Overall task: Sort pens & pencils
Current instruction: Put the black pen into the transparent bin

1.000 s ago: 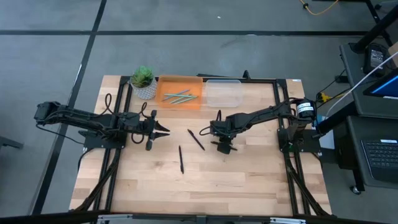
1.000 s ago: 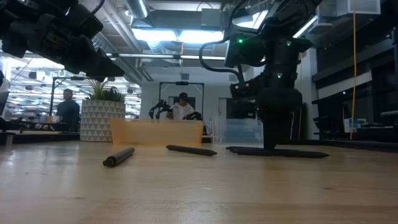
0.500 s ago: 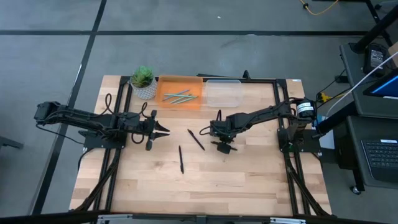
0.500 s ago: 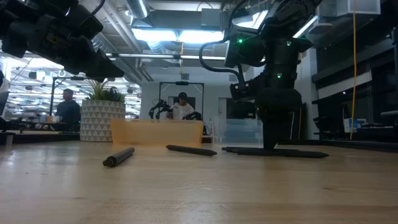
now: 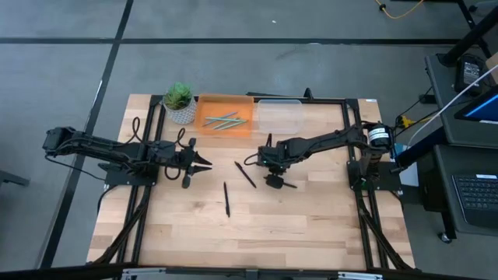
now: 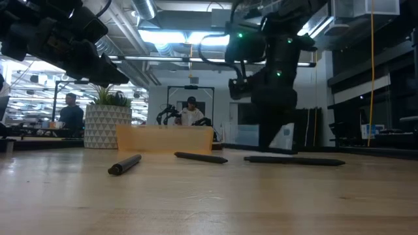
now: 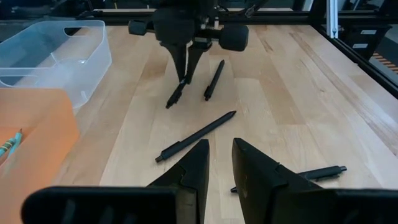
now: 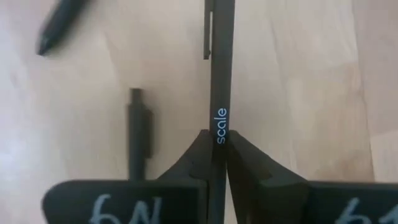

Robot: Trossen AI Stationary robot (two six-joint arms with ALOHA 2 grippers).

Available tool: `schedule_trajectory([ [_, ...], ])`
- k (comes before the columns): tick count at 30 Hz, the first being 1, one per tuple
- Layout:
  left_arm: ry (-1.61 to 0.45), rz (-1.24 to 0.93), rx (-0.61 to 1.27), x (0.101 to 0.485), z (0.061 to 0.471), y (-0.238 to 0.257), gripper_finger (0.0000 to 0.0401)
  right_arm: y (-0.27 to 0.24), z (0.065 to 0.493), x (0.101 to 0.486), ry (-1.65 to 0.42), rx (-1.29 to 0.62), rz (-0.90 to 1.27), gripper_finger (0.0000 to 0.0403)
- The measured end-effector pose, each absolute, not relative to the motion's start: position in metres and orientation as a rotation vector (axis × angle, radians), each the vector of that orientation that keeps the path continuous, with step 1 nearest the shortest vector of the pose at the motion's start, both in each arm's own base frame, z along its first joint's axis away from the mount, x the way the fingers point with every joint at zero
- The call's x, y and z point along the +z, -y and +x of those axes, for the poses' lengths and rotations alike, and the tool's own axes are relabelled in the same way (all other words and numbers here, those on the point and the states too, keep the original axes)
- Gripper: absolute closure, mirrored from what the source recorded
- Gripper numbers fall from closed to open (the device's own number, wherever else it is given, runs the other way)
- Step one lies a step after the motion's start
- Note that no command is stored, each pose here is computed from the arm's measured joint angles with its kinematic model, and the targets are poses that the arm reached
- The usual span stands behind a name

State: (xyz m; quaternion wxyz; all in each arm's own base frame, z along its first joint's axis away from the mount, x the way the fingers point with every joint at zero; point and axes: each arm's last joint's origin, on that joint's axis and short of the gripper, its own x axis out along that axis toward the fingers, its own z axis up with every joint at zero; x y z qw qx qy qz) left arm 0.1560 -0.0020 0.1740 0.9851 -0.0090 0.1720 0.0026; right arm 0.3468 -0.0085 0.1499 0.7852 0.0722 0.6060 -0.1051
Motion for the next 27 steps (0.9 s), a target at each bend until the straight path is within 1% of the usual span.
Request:
schedule_trajectory([
  [6, -0.373, -0.018, 0.006, 0.171, 0.155, 0.002, 0.0337, 0.012, 0.355, 0.173, -1.286, -0.215, 0.145, 0.0368],
  [8, -0.375, -0.018, 0.006, 0.171, 0.155, 0.002, 0.0337, 0.015, 0.355, 0.184, -1.295, -0.239, 0.135, 0.0368],
  [13, -0.383, -0.018, 0.006, 0.171, 0.155, 0.002, 0.0337, 0.018, 0.354, 0.219, -1.242, -0.314, 0.071, 0.0372],
  [16, -0.389, -0.018, 0.006, 0.170, 0.155, 0.002, 0.0337, 0.019, 0.350, 0.241, -1.172, -0.321, 0.050, 0.0370],
  [23, -0.394, -0.017, 0.006, 0.169, 0.154, 0.002, 0.0337, 0.021, 0.324, 0.290, -1.009, -0.400, 0.011, 0.0372],
  [27, -0.395, -0.017, 0.006, 0.170, 0.154, 0.002, 0.0337, 0.021, 0.314, 0.312, -0.900, -0.394, -0.008, 0.0368],
])
